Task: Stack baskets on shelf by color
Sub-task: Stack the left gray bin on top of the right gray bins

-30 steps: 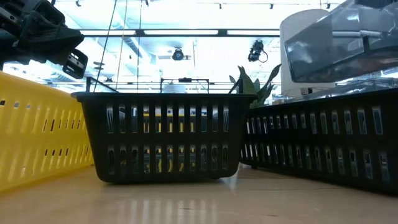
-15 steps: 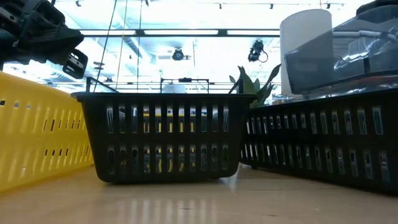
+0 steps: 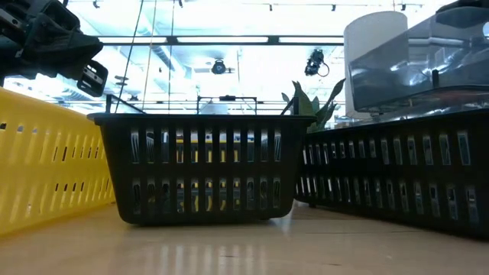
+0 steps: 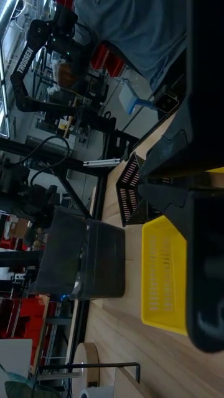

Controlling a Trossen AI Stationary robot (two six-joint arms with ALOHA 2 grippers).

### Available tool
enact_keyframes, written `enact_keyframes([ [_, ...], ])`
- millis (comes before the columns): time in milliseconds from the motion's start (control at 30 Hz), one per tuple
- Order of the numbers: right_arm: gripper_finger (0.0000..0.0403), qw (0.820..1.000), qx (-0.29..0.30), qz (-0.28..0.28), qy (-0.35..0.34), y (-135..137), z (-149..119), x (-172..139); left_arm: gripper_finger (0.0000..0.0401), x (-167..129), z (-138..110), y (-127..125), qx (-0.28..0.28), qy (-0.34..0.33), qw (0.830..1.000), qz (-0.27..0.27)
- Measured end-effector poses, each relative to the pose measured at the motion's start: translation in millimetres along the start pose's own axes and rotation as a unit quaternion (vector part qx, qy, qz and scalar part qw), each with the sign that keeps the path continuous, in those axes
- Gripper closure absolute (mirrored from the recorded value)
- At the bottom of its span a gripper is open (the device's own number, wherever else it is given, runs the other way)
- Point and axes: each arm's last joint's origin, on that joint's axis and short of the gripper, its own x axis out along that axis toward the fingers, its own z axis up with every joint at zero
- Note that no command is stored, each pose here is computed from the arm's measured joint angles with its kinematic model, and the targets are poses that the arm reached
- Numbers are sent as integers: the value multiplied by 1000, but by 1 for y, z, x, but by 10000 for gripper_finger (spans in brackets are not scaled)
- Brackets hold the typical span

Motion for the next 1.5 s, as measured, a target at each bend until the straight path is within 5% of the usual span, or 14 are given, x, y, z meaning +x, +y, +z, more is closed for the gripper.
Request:
enact_keyframes([
  [1500, 385, 999, -6, 43, -9, 9, 2, 20, 366, 0, 0, 0, 0, 0, 1000, 0],
])
